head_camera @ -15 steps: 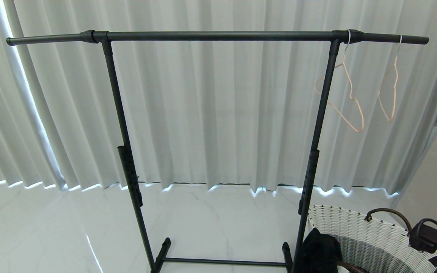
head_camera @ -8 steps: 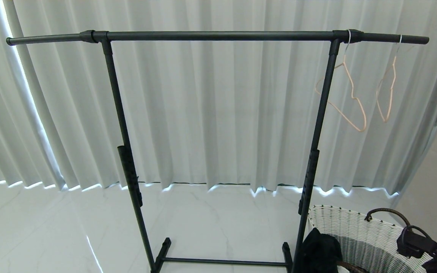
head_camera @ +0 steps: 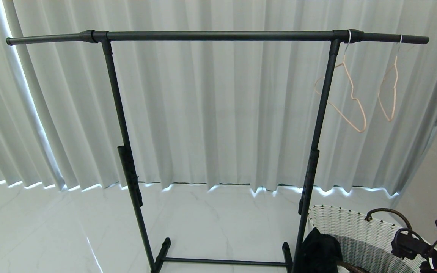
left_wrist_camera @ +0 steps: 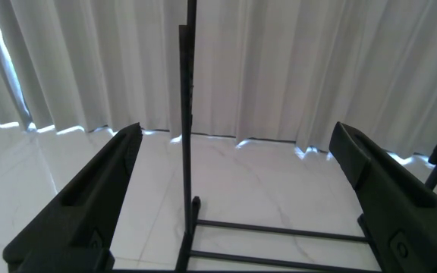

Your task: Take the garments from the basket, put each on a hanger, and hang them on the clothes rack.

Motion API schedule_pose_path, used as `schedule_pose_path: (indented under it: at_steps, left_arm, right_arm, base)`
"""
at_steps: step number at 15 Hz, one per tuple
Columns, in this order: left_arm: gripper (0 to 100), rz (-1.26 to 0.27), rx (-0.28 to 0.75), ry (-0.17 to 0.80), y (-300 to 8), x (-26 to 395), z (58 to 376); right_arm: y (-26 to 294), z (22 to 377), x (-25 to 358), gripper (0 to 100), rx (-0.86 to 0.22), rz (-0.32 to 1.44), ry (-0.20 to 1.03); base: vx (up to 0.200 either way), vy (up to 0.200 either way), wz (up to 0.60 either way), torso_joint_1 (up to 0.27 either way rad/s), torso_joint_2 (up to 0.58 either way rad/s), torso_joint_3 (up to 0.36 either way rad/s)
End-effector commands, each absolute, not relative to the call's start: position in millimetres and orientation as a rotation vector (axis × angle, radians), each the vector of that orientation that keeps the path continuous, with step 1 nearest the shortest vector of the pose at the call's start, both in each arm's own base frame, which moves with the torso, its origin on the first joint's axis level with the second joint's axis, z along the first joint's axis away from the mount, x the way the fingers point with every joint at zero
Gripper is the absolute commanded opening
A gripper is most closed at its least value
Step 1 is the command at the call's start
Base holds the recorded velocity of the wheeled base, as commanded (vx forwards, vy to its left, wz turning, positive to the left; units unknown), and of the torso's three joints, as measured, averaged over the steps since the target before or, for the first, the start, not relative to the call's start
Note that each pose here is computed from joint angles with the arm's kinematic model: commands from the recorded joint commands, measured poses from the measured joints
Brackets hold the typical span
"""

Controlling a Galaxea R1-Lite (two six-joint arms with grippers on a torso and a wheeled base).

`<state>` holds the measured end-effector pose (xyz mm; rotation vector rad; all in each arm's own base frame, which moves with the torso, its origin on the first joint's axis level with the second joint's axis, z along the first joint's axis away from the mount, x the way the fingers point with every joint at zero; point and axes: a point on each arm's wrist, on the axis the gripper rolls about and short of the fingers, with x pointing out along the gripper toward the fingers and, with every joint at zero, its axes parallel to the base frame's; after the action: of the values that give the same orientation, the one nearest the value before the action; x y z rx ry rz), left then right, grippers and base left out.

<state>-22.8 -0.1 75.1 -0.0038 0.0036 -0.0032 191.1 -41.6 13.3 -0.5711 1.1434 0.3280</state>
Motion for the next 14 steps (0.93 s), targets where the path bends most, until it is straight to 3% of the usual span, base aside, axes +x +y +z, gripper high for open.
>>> schedule_pose_path:
  at_steps: [1,5,6,14]
  left_arm:
    - [100,-0.003,-0.005,0.003,0,-23,75]
    - [100,-0.003,-0.005,0.003,0,-23,75]
    - [100,-0.003,-0.005,0.003,0,-23,75]
    - [100,-0.003,-0.005,0.002,0,-23,76]
  right_arm:
    - [-42,8,191,100,-0.564,0.338,1.165]
    - [-42,5,192,100,-0.562,0.332,1.16]
    - [-42,5,192,0,-0.562,0.332,1.159]
    - [-38,11,176,0,-0.559,0.331,1.152]
  base:
    - [0.0,0.0,0.0,0.0,0.0,0.0]
    - [0.0,0.0,0.0,0.0,0.0,0.0]
    - [0.0,0.0,0.0,0.0,0.0,0.0]
    - [0.0,0.0,0.0,0.0,0.0,0.0]
